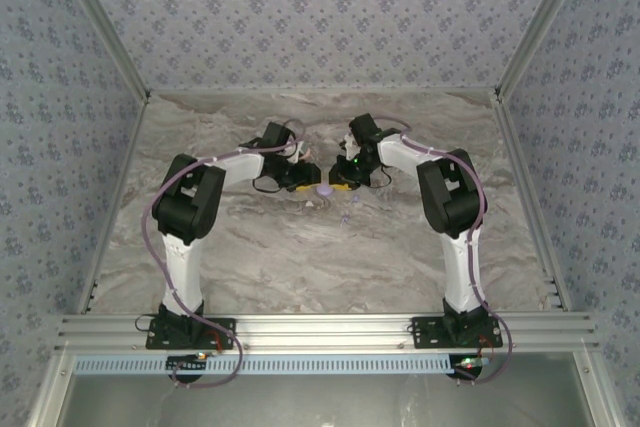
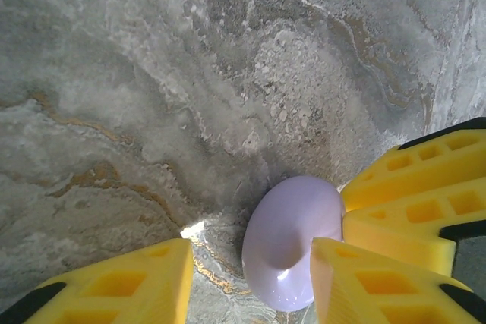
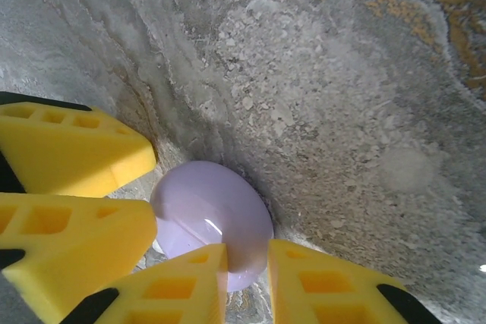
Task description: Insert wireless bluetooth earbuds into charging case
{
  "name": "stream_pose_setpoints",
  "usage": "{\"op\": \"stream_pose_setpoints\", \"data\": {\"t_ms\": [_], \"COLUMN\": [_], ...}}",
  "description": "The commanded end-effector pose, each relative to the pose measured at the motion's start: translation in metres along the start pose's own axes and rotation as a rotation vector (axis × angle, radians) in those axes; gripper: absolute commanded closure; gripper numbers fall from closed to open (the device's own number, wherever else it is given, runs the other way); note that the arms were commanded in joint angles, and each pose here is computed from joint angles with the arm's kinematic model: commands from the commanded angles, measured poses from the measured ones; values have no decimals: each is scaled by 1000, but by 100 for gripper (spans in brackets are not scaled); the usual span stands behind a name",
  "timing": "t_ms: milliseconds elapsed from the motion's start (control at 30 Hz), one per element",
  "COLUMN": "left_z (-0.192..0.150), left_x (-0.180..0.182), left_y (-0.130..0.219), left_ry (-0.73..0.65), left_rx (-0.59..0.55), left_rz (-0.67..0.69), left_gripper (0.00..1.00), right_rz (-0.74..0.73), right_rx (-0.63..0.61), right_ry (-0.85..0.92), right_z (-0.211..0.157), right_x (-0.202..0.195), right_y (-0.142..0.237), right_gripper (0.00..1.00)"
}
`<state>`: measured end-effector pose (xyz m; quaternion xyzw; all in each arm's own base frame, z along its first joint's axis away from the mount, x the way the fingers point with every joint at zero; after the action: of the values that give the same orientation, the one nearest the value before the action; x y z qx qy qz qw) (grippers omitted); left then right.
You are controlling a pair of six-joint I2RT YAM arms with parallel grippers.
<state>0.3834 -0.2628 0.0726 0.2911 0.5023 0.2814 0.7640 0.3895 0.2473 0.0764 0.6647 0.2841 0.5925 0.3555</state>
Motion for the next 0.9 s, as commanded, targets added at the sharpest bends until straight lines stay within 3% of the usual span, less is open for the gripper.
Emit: {"op": "stream_pose_setpoints", "data": {"t_ms": [0,600,867], "left_z": [0,-6,-8], "left_x": [-5,-18,-16], "left_y": [-7,-17,-19], "left_ry": [-12,55,75], "left_rx": [20,29,35], "left_rz": [-33,-167,-163], "left_gripper": [57,60,67], "right_rz": [-24,-31,-26], "right_rx": [28,41,34], "right_ry": [-44,-33,-24], "right_z": [-3,-3,-2], "right_x": [-14,-22,-19], "right_y": [-9,-14,-10], "right_gripper": [79,81,80]}}
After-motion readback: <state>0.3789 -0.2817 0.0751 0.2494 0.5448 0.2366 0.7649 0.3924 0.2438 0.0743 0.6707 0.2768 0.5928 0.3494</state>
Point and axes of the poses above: each hand's point on the last joint's axis, 136 mm out from that joint toward the fingers, its own y axis back along the fingers, its own x axis along the line the jaws close on, z = x × y, the point moved 5 cm from there along y, back along the fingers, and after that the axes turned 12 degrees about -y, right-handed, at the moved point
